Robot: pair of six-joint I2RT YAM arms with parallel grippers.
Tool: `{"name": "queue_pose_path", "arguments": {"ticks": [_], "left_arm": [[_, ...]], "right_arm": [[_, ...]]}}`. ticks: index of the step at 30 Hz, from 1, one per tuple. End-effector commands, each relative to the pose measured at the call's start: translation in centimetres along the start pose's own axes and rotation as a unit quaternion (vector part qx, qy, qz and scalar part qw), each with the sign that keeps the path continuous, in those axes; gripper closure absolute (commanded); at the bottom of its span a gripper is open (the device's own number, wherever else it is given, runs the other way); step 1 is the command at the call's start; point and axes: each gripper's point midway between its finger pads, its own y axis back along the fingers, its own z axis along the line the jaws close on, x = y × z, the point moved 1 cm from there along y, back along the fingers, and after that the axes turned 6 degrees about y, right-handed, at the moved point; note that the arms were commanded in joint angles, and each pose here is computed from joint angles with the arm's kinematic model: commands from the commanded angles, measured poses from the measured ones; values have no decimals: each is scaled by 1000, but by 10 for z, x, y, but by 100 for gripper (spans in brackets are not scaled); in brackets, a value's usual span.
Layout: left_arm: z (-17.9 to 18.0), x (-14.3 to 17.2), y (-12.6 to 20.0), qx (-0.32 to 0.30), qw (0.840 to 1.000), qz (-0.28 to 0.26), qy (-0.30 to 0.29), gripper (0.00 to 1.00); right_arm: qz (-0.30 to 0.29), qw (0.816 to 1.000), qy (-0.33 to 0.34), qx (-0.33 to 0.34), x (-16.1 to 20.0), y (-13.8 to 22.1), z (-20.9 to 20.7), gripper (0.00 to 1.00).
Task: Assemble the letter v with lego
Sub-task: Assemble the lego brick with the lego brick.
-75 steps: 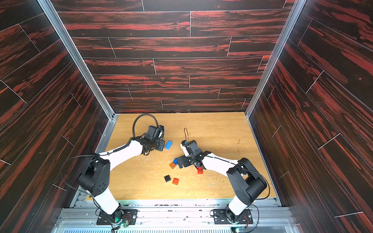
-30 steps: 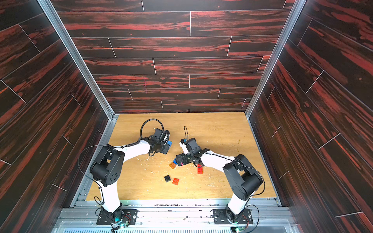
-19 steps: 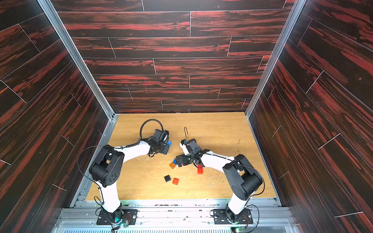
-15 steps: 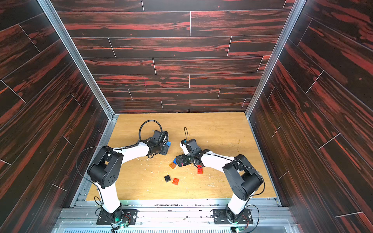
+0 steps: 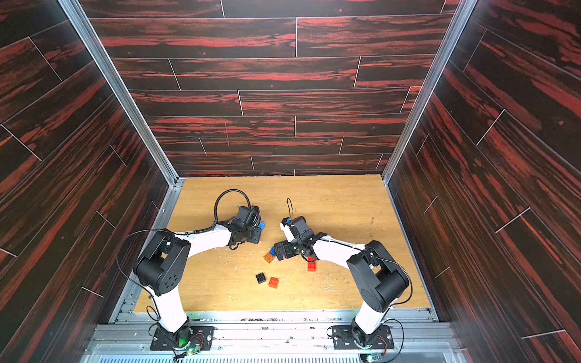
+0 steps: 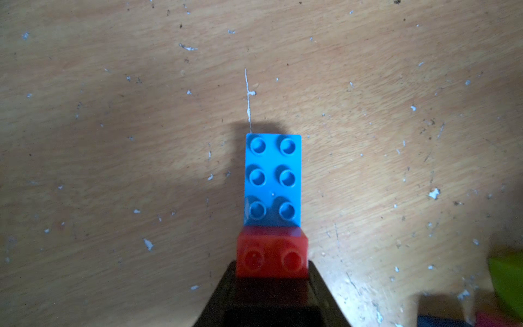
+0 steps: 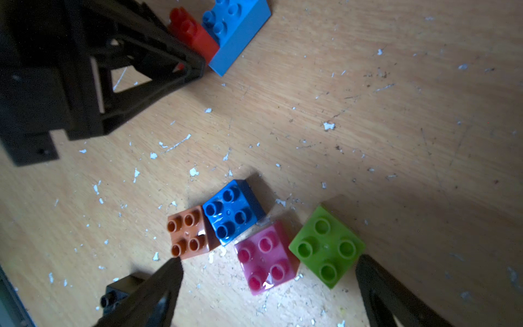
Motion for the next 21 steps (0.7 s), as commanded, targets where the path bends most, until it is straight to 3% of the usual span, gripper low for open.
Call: {"name": "queue_pose_path", "arguments": {"ticks": [1,7,11,17,18,21], "left_arm": [[18,60,-11,-37,992,119,-8,85],[14,41,-8,-41,991,123,-25,81],[12,25,-1,-46,992,116,-29,66],[10,10,7,-45,994,94,-20,55],[9,10,8,-46,994,93,-18,47],[11,8,9,-50,994,91,-17,43]], "right_arm": [[-2,1000,-6,-6,1,4,1,2],[-4,1000,-6,-2,0,5,0,2],[-3,1000,-8,-3,0,4,0,2],[-1,1000,-9,-4,2,3,0,2],[-1,1000,-9,-4,1,4,0,2],[-2,1000,-9,-4,0,3,1,2]]}}
